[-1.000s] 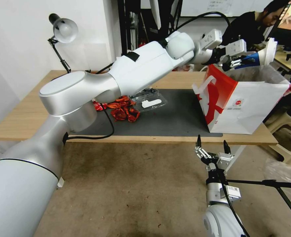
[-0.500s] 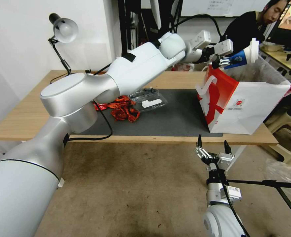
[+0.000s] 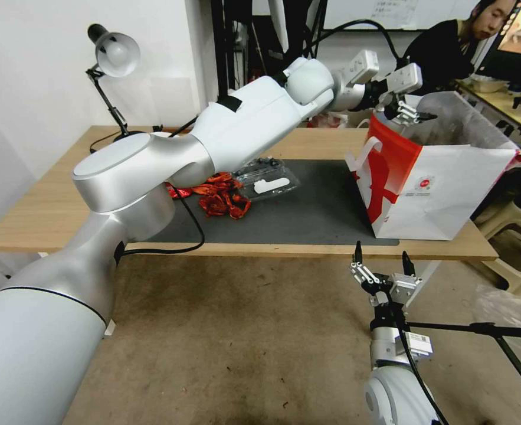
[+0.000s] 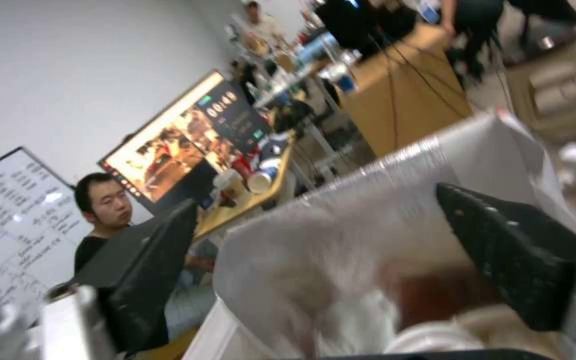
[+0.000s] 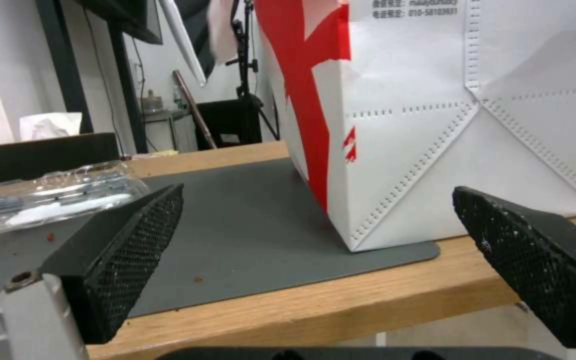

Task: Pick up the trash from the table and place it into the takeout bag.

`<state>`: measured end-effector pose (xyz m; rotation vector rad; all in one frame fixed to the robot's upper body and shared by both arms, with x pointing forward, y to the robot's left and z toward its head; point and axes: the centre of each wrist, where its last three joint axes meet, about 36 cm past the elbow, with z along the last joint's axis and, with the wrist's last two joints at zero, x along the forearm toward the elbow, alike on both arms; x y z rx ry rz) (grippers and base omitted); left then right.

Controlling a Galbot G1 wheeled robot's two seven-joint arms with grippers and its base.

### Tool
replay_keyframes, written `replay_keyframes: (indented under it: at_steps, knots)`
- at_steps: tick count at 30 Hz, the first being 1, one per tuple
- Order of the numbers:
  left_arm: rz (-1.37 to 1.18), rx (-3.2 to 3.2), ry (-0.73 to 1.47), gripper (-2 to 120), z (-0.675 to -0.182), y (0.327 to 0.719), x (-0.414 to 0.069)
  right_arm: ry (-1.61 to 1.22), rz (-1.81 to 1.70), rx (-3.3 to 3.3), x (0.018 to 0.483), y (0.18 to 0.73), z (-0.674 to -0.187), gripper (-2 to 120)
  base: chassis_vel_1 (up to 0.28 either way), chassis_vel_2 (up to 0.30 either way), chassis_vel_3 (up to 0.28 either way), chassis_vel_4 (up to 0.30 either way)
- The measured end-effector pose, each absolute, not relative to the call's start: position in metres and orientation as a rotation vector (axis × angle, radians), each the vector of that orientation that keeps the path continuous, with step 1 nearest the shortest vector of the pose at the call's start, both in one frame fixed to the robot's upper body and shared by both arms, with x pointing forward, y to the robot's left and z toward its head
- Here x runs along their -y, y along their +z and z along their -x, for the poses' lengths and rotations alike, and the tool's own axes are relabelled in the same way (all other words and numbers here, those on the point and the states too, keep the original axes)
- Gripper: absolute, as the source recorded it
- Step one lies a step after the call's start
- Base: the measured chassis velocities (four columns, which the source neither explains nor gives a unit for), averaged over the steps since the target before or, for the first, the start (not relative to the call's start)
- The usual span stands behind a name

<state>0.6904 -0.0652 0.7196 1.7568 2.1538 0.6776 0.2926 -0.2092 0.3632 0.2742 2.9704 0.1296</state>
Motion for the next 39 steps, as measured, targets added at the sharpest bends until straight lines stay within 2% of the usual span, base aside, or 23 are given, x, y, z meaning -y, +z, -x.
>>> replay_keyframes:
  at_steps: [3,10,12,20,31,39]
  knots:
    - [-1.696,-2.272,0.497,99,-0.685,0.714,0.041,0.129,-0.273,-2.971,0.209,0.364,-0.293,100,0.0,0.0,0.0,0.0]
    - [-1.597,-2.392,0.317,100,-0.685,0.707,-0.005,0.132,-0.271,-2.971,0.208,0.365,-0.293,100,0.0,0.0,0.0,0.0]
    - [-1.483,-2.484,0.212,100,-0.686,0.699,-0.033,0.13,-0.27,-2.972,0.208,0.365,-0.292,100,0.0,0.0,0.0,0.0]
    - [-1.295,-2.644,0.008,100,-0.672,0.673,-0.066,0.125,-0.267,-2.973,0.208,0.367,-0.292,100,0.0,0.0,0.0,0.0]
    - [-1.148,-2.746,-0.09,100,-0.651,0.637,-0.104,0.121,-0.264,-2.977,0.207,0.366,-0.291,100,0.0,0.0,0.0,0.0]
    - [-1.038,-2.8,-0.12,100,-0.633,0.612,-0.15,0.115,-0.261,-2.983,0.207,0.365,-0.29,100,0.0,0.0,0.0,0.0]
